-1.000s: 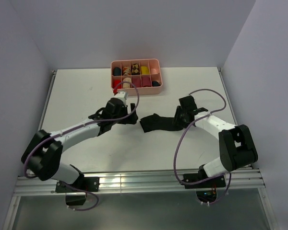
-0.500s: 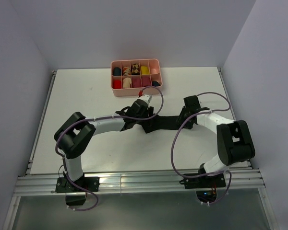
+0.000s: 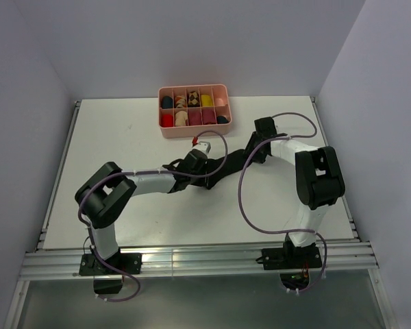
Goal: Roll the socks
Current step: Adjust the sock at the center of the board.
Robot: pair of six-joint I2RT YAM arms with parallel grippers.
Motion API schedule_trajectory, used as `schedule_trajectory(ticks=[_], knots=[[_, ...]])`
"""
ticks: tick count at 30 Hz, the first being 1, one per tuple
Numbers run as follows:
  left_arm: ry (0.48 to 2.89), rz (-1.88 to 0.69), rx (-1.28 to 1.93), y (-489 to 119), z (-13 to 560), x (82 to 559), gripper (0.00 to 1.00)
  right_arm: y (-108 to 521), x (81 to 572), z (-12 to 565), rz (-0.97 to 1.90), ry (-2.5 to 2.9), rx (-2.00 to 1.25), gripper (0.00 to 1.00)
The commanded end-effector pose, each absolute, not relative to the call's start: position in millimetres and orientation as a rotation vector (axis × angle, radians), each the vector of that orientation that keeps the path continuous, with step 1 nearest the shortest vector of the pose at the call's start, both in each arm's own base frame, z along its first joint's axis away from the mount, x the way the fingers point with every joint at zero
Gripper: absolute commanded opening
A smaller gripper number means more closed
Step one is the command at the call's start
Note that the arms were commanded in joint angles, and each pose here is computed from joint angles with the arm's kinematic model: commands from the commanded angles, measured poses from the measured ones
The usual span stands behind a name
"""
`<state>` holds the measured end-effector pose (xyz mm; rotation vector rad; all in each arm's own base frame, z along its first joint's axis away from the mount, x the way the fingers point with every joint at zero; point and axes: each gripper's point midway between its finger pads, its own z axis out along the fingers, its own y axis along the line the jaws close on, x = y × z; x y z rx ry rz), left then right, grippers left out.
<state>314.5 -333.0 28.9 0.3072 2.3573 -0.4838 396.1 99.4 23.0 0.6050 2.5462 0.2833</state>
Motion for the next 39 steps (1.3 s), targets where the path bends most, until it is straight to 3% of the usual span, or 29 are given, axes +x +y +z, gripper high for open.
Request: schedule_trajectory(ticks=[1, 4, 10, 17, 21, 28, 32, 39], knots=[[2.451, -0.441, 0.279, -314, 14, 291, 0.38, 98, 419, 38, 0.281, 2.497, 0.586, 0.48], [2.399, -0.504, 0.265, -323, 38, 296, 0.46, 99, 430, 63, 0.299, 2.429, 0.516, 0.49], [2.206, -0.578, 0.200, -334, 124, 320, 0.81, 114, 426, 142, 0.367, 2.218, 0.247, 0.54], [2.011, -0.509, 0.043, -294, 203, 334, 1.00, 142, 382, 185, 0.506, 2.072, 0.005, 0.66], [2.005, -0.448, -0.100, -244, 211, 341, 0.99, 164, 359, 169, 0.450, 2.109, -0.164, 0.71], [1.998, -0.320, -0.320, -148, 202, 335, 1.00, 253, 313, 119, 0.394, 2.172, -0.581, 0.70], [2.020, -0.242, -0.423, -108, 180, 321, 0.99, 288, 302, 104, 0.335, 2.159, -0.763, 0.65], [2.048, -0.236, -0.478, -93, 164, 301, 0.99, 319, 292, 71, 0.205, 2.160, -0.985, 0.57]])
